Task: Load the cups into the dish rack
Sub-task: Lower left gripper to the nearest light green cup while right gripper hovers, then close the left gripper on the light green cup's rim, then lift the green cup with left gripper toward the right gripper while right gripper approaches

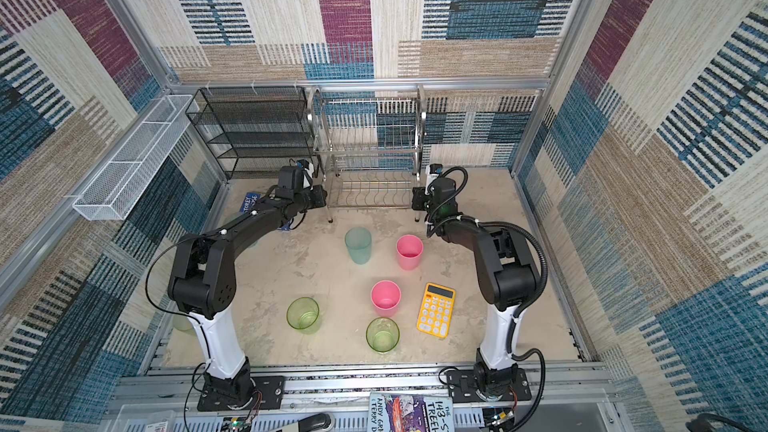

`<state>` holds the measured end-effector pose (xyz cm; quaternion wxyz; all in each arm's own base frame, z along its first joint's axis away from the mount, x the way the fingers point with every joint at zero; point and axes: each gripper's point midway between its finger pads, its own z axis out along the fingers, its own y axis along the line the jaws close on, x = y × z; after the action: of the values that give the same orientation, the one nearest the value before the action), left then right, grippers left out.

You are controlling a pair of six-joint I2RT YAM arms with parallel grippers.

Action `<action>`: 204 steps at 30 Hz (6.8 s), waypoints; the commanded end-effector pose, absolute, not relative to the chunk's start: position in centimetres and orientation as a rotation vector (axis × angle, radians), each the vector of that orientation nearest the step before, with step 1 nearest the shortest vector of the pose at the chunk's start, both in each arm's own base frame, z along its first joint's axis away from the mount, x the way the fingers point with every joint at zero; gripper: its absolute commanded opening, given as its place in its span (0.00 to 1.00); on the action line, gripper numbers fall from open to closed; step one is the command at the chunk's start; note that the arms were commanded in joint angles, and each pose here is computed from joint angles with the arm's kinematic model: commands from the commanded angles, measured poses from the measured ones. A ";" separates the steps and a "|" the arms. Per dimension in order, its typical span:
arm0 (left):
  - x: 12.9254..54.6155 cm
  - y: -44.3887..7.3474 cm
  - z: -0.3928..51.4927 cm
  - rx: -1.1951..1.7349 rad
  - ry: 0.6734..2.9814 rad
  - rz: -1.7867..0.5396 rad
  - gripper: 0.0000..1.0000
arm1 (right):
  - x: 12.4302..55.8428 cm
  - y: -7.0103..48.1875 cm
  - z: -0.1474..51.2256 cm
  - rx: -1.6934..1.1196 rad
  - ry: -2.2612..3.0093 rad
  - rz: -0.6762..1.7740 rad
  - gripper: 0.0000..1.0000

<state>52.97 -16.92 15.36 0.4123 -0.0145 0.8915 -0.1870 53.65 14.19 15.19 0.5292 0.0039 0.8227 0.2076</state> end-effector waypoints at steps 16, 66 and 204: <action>48.6 -21.1 15.6 -0.009 2.293 -0.621 0.04 | 49.3 12.4 16.7 0.091 1.942 0.480 0.14; 30.9 -13.3 16.9 -0.083 2.588 -0.309 0.59 | 36.4 7.9 16.4 0.278 1.997 0.448 0.82; 33.3 -28.1 27.7 -0.100 1.999 -1.183 0.01 | 33.3 18.8 29.2 0.557 1.766 1.403 0.80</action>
<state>32.72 -27.44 24.82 0.3646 -0.0349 0.8301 -0.4204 33.20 18.57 27.00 0.4059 0.1883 0.7396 0.5028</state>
